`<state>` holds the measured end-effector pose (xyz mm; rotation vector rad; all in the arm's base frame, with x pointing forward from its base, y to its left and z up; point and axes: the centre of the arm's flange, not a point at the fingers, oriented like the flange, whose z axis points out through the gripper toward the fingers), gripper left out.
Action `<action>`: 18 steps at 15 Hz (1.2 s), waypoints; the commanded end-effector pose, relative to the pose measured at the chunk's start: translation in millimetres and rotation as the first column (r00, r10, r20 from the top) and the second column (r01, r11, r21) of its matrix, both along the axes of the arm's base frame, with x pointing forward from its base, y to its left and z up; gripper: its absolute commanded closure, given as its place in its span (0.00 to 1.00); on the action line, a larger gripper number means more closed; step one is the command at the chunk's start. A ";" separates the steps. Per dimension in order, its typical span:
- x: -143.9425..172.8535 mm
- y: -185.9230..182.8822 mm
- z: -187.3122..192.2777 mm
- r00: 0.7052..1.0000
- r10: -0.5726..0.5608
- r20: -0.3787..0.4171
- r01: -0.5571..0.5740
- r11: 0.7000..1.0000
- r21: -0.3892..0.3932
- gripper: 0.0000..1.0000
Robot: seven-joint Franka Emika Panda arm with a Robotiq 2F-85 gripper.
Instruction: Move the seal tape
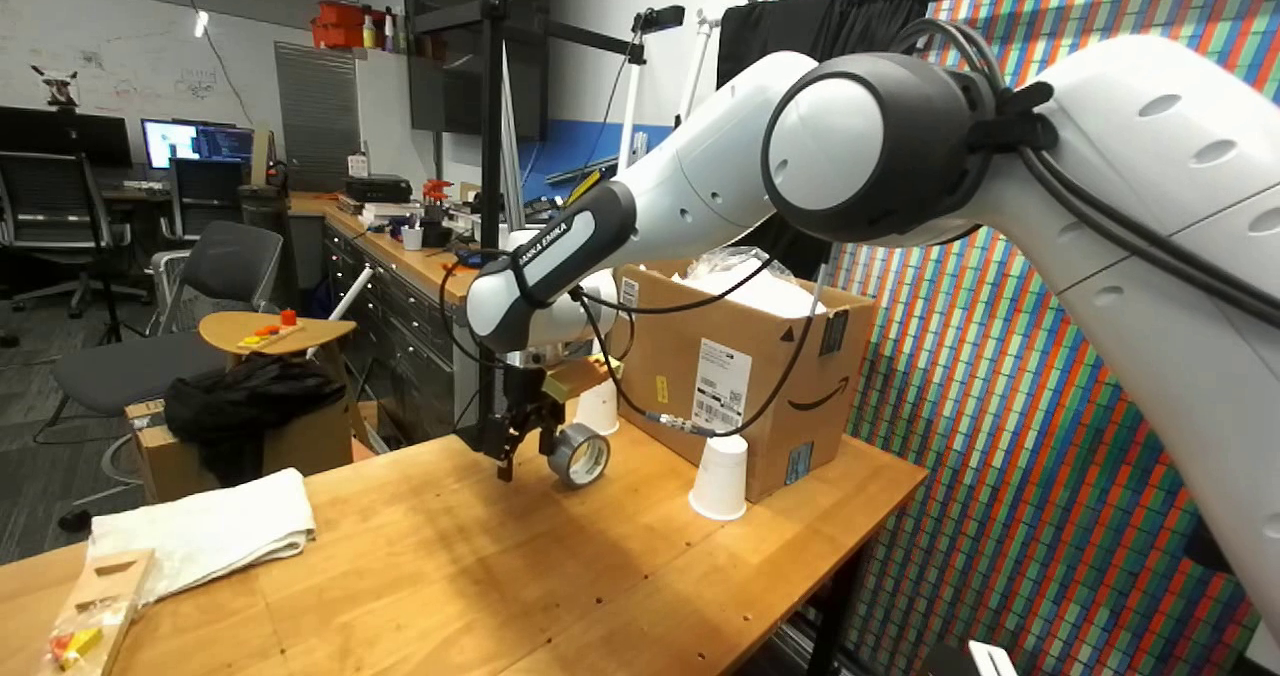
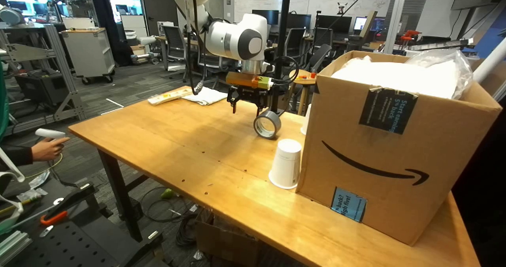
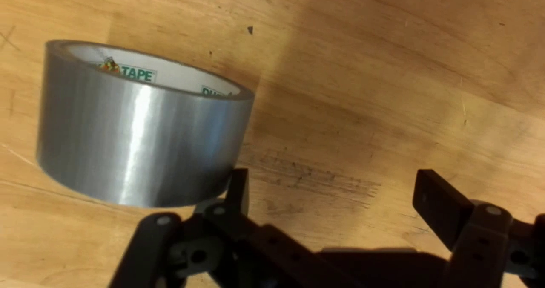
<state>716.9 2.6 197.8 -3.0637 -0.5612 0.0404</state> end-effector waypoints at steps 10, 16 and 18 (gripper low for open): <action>1.2 -9.5 -8.4 0.999 -0.014 -0.029 0.014 1.000 -0.008 0.00; 4.4 -27.4 -1.8 0.999 -0.033 -0.016 0.033 0.999 -0.029 0.00; 5.8 -36.1 0.5 0.999 -0.042 -0.013 0.042 0.999 -0.036 0.00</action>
